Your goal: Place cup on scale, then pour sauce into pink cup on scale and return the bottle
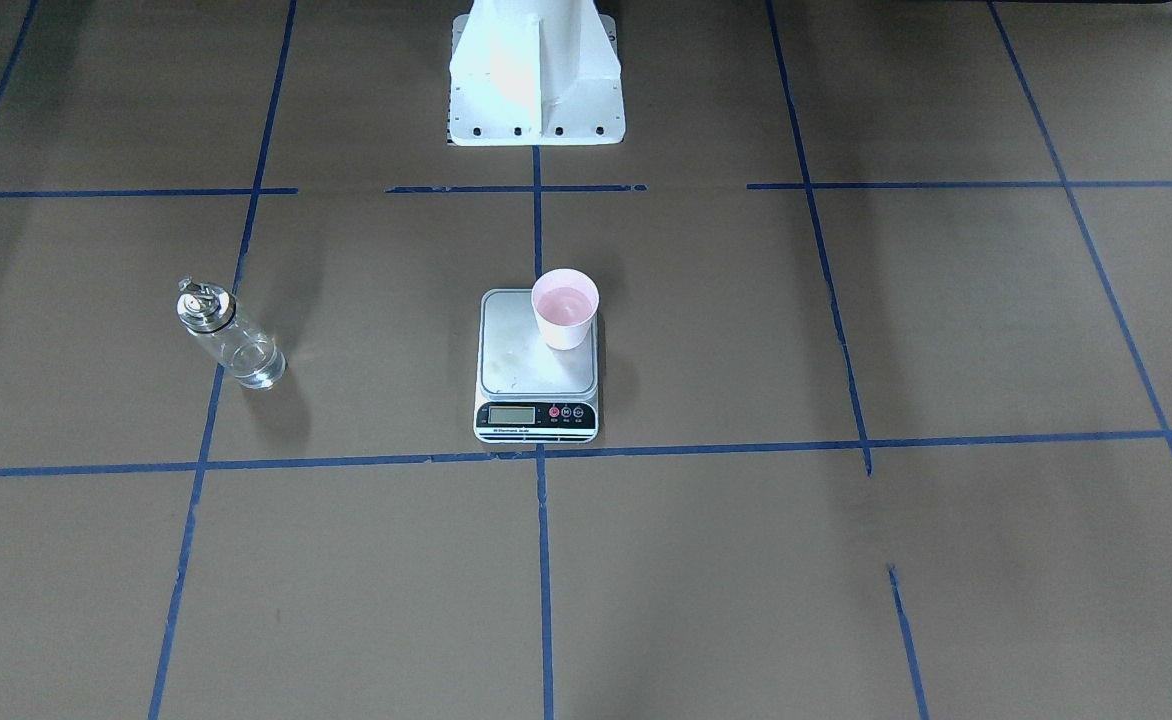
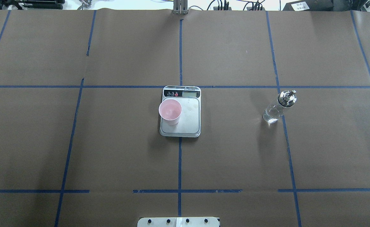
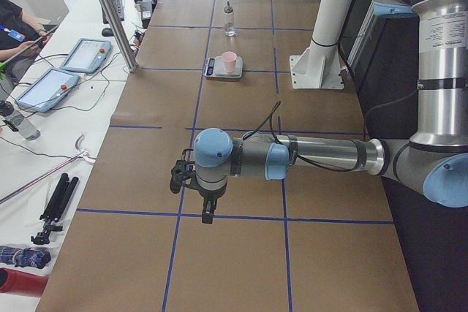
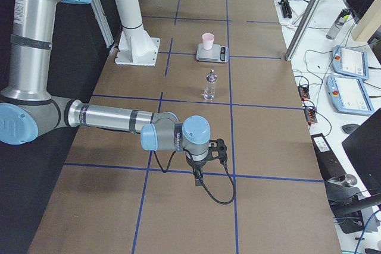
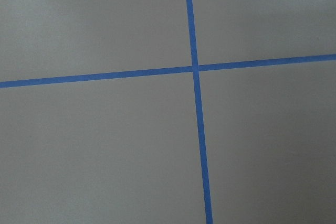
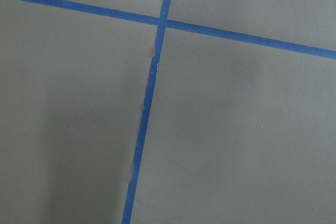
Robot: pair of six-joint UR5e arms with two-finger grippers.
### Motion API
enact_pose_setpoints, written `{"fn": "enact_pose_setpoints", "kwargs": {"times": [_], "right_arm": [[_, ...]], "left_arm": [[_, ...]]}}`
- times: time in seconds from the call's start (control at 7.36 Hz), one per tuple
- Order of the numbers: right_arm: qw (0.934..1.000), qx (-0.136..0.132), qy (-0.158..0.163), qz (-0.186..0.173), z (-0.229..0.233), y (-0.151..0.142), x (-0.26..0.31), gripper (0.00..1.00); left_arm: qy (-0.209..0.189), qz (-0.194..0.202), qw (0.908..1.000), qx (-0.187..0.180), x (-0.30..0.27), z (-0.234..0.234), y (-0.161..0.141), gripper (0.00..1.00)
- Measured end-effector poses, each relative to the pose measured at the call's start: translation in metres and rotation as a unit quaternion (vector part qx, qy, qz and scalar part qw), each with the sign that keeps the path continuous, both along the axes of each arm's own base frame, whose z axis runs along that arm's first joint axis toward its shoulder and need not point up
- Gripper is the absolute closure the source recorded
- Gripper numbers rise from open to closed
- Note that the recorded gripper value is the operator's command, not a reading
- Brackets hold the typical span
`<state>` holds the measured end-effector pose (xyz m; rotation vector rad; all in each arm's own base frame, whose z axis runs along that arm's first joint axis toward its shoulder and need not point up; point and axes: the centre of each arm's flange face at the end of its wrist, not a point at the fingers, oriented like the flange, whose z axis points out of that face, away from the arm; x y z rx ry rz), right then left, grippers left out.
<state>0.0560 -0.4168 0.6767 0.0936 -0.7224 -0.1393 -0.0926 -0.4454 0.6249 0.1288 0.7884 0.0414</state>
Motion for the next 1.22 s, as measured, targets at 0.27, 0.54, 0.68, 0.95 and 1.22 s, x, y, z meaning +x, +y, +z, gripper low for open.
{"fn": "enact_pose_setpoints", "kwargs": {"times": [0.27,0.54,0.68,0.95,1.22], "right_arm": [[0.9998,-0.020,0.007,0.000,-0.023,0.002,0.001,0.00],[0.9996,-0.028,0.010,-0.001,-0.030,0.005,0.001,0.00],[0.9996,-0.028,0.010,-0.001,-0.031,0.004,0.001,0.00],[0.9996,-0.027,0.010,-0.002,-0.032,0.004,0.001,0.00],[0.9996,-0.025,0.009,-0.004,-0.032,0.004,0.001,0.00]], "left_arm": [[0.001,0.000,1.0000,-0.001,0.000,0.001,0.000,0.00],[0.000,0.001,1.0000,-0.004,0.000,0.004,0.000,0.00],[-0.001,0.001,1.0000,-0.005,0.001,0.004,0.000,0.00],[-0.003,0.002,1.0000,-0.005,0.002,0.006,-0.001,0.00],[-0.003,0.003,1.0000,-0.004,0.002,0.006,-0.001,0.00]]}}
